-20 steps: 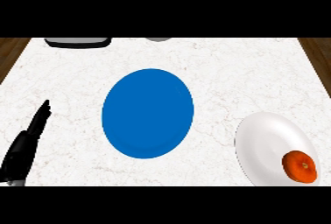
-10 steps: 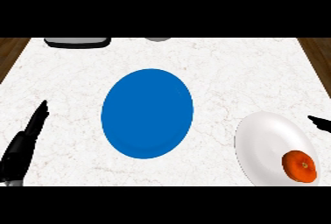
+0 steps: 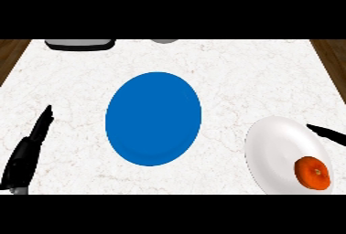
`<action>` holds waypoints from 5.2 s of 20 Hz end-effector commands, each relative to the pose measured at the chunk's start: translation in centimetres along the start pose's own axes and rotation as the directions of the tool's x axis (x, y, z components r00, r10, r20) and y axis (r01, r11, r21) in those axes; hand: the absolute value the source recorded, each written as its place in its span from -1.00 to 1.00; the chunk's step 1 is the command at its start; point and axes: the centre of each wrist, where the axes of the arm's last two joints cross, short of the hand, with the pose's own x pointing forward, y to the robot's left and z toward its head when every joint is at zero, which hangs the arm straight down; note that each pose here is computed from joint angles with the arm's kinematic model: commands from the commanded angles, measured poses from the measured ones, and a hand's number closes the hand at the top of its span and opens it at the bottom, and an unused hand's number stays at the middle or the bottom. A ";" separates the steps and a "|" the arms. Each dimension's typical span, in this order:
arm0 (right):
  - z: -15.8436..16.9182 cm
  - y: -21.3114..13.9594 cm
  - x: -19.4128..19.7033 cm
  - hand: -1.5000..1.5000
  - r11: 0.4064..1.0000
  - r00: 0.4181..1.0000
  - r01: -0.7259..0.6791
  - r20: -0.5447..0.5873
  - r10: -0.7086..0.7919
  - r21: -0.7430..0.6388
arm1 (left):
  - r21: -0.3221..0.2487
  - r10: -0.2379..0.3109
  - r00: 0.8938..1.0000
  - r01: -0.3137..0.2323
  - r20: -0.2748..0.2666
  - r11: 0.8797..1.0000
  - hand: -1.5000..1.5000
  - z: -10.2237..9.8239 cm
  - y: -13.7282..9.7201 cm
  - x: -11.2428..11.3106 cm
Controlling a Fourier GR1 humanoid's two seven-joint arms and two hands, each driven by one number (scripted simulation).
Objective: Pick the squash from the plate and place it in the plate
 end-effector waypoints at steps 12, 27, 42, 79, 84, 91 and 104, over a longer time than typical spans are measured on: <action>-2.7 1.7 -2.8 -1.00 0.994 0.999 0.012 0.040 -0.017 0.113 | -0.006 0.006 1.000 -0.006 -0.009 1.000 0.00 1.1 -1.1 0.5; -6.2 4.9 -2.4 1.00 0.997 0.990 0.009 0.142 -0.020 0.078 | 0.000 -0.007 1.000 0.007 -0.010 1.000 0.00 -0.8 0.5 0.5; -11.7 2.7 9.4 1.00 0.621 0.892 -0.426 -0.418 0.169 -0.658 | 0.005 0.000 1.000 0.000 -0.010 1.000 0.00 1.2 0.7 -0.5; -21.4 12.8 37.6 1.00 0.731 0.946 -0.222 0.040 0.322 -0.645 | -0.026 0.002 1.000 -0.002 0.011 1.000 0.00 -0.1 -0.8 1.6; -24.3 12.4 38.0 1.00 0.758 0.953 -0.223 0.026 0.301 -0.613 | -0.045 0.002 1.000 -0.001 0.020 0.999 0.00 0.6 -1.2 1.1; -26.1 15.0 35.0 -1.00 0.803 0.999 -0.043 -0.004 0.051 -0.594 | -0.032 0.009 1.000 -0.008 0.005 0.999 0.00 -0.6 -2.2 1.4; -26.2 13.7 34.5 -1.00 0.582 0.950 0.307 0.276 -0.145 -0.753 | -0.011 -0.006 1.000 0.006 0.014 1.000 0.00 -0.1 0.2 0.6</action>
